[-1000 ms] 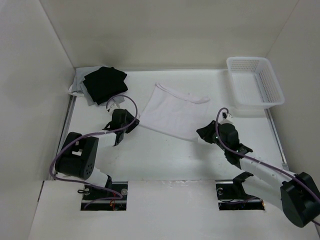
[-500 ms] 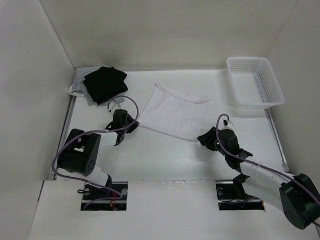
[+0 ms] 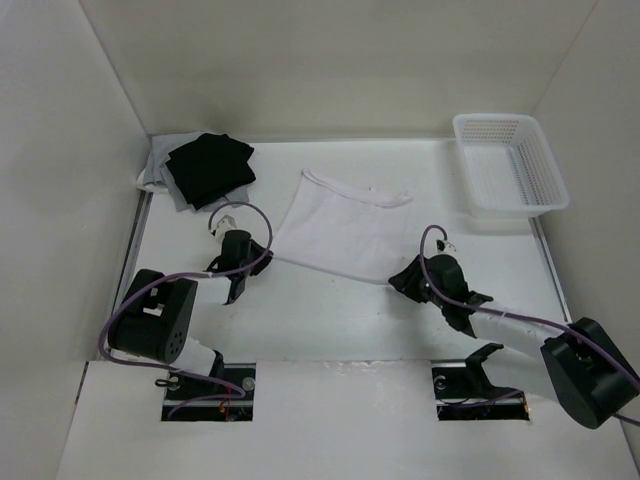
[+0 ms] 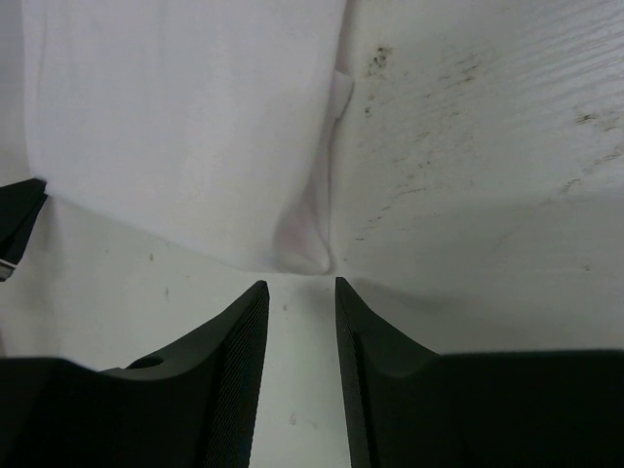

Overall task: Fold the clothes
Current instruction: Fold the tank top

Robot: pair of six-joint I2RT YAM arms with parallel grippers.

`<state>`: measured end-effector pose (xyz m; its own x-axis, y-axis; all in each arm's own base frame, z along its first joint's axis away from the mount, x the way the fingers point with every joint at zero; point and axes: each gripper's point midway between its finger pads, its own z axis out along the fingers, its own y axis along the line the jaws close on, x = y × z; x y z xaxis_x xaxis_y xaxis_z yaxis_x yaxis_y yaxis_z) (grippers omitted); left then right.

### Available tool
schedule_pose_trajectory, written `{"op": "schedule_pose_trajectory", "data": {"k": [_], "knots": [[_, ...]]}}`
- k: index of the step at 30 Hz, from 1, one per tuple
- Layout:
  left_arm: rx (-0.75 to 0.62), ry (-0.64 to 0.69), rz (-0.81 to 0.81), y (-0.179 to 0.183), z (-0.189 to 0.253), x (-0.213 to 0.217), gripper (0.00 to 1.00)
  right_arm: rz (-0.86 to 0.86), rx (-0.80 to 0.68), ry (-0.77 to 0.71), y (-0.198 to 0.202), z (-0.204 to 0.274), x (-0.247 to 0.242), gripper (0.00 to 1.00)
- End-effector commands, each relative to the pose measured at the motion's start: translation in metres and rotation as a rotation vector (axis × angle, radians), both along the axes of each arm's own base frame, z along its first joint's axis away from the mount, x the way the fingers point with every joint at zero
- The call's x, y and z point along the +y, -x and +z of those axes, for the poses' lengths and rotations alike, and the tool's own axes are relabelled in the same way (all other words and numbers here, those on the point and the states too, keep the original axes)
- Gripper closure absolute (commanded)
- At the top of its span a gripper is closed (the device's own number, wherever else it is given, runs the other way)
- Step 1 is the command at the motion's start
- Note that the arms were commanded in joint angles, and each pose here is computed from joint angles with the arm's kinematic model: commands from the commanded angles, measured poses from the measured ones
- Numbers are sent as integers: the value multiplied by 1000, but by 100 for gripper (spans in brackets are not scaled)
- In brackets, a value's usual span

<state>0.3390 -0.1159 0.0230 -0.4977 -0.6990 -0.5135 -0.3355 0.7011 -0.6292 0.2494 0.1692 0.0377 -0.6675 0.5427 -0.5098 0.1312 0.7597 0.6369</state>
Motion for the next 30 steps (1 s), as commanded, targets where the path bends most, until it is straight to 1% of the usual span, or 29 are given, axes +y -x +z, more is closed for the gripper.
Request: {"op": "schedule_pose_trajectory", "data": {"k": [1, 4, 7, 10, 13, 14, 15, 17, 19, 21, 24, 30], "knots": [[-48, 15, 2, 0, 8, 0, 97, 13, -69, -88, -13, 25, 19, 61], [-51, 22, -6, 3, 7, -2, 97, 15, -60, -84, -16, 20, 21, 62], [-51, 29, -9, 7, 6, -4, 97, -1, -33, -77, -19, 10, 20, 72], [-56, 31, -5, 12, 7, -1, 97, -25, -20, -84, -17, 5, 16, 78], [-64, 29, -1, 17, 9, 3, 97, -56, -26, -90, -14, 5, 10, 91], [-65, 29, 1, 19, 10, 4, 97, -63, -31, -88, -14, 6, 9, 92], [-71, 30, -2, 20, 12, 4, 97, -67, -35, -91, -13, 7, 8, 92], [-77, 34, -3, 22, 14, 5, 97, -64, -49, -98, -12, 12, 7, 87], [-77, 37, -13, 26, 16, 3, 97, -41, -53, -96, -10, 16, 10, 71], [-75, 33, -19, 28, 16, 2, 96, -5, -52, -86, -8, 20, 15, 62], [-71, 31, -23, 30, 15, 2, 96, 40, -54, -82, -6, 25, 25, 59], [-67, 37, -34, 29, 13, -1, 96, -22, -27, -75, -12, 17, 15, 63]]}}
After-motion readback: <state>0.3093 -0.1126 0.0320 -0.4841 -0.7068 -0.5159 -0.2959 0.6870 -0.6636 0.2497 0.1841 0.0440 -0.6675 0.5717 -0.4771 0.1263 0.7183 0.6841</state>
